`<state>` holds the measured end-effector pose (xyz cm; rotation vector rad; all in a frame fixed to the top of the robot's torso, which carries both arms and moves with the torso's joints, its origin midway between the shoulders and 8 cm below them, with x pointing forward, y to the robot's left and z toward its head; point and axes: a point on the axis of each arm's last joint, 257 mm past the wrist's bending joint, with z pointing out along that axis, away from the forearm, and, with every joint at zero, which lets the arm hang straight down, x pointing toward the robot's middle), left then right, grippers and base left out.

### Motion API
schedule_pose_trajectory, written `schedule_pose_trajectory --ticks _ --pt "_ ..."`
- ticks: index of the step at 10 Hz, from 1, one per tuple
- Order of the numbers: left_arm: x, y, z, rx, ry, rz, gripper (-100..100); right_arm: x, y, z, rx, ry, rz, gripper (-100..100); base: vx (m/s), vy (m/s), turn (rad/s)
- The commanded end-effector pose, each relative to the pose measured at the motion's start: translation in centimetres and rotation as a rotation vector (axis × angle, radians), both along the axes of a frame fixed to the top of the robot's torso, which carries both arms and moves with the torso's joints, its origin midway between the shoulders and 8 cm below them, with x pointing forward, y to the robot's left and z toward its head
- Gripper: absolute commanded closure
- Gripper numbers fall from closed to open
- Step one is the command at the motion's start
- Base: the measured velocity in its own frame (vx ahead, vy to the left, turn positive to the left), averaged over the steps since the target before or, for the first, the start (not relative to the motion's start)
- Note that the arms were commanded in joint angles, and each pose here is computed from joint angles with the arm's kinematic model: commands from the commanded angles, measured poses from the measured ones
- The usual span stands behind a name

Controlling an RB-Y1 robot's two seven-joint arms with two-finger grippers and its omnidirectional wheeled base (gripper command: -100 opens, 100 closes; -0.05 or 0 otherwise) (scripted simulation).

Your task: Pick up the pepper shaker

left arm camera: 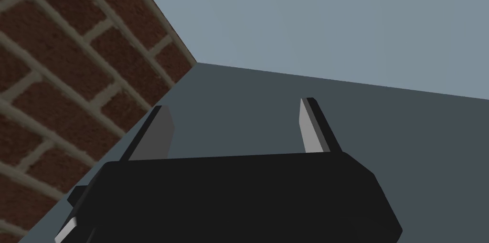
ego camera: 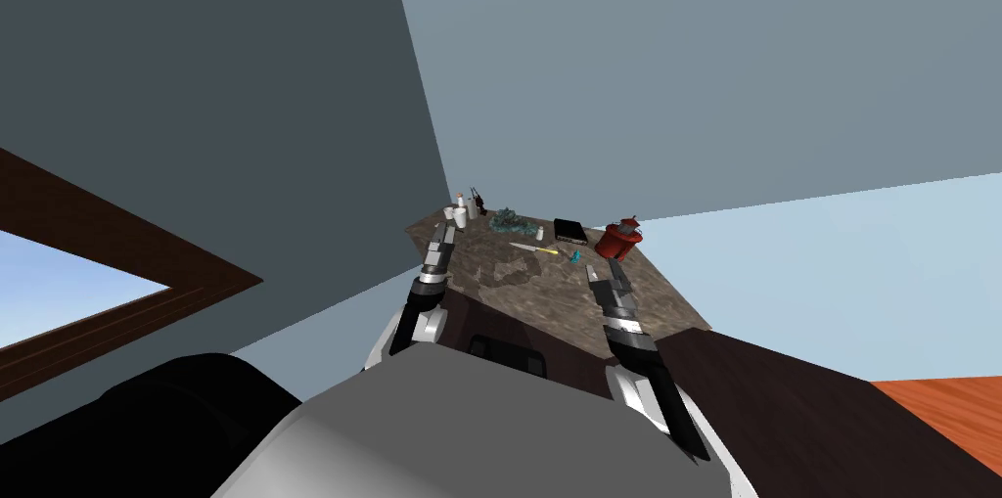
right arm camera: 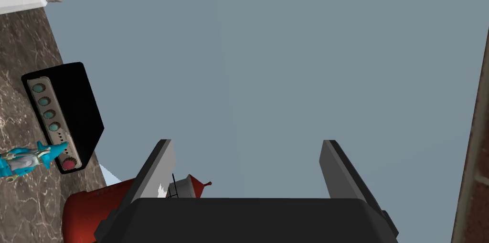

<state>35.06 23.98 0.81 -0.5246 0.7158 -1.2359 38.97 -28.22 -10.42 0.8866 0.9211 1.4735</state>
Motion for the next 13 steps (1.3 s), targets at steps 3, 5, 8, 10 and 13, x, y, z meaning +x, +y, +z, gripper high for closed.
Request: schedule_pose_trajectory --ticks 3,5,8,10,13 --pt "0.0 0.0 0.0 0.000 0.000 0.000 0 0.3 -0.9 -3.8 -0.066 0.081 0.032 -100 -0.093 0.026 0.075" --pt "0.0 0.0 0.0 0.000 0.000 0.000 0 0.3 -1.4 -5.2 -0.104 0.113 0.052 -100 -0.082 0.025 0.064" --pt "0.0 0.0 0.0 0.000 0.000 0.000 0 0.3 -2.6 -8.0 -0.158 0.177 0.066 -100 -0.077 0.021 0.083" --pt "0.0 0.0 0.0 0.000 0.000 0.000 0 0.2 -3.6 -10.0 -0.204 0.223 0.081 -100 -0.089 0.023 0.097" --pt "0.0 0.0 0.0 0.000 0.000 0.000 0 -0.3 -4.9 -13.0 -0.274 0.293 0.113 -100 -0.062 0.030 0.127"
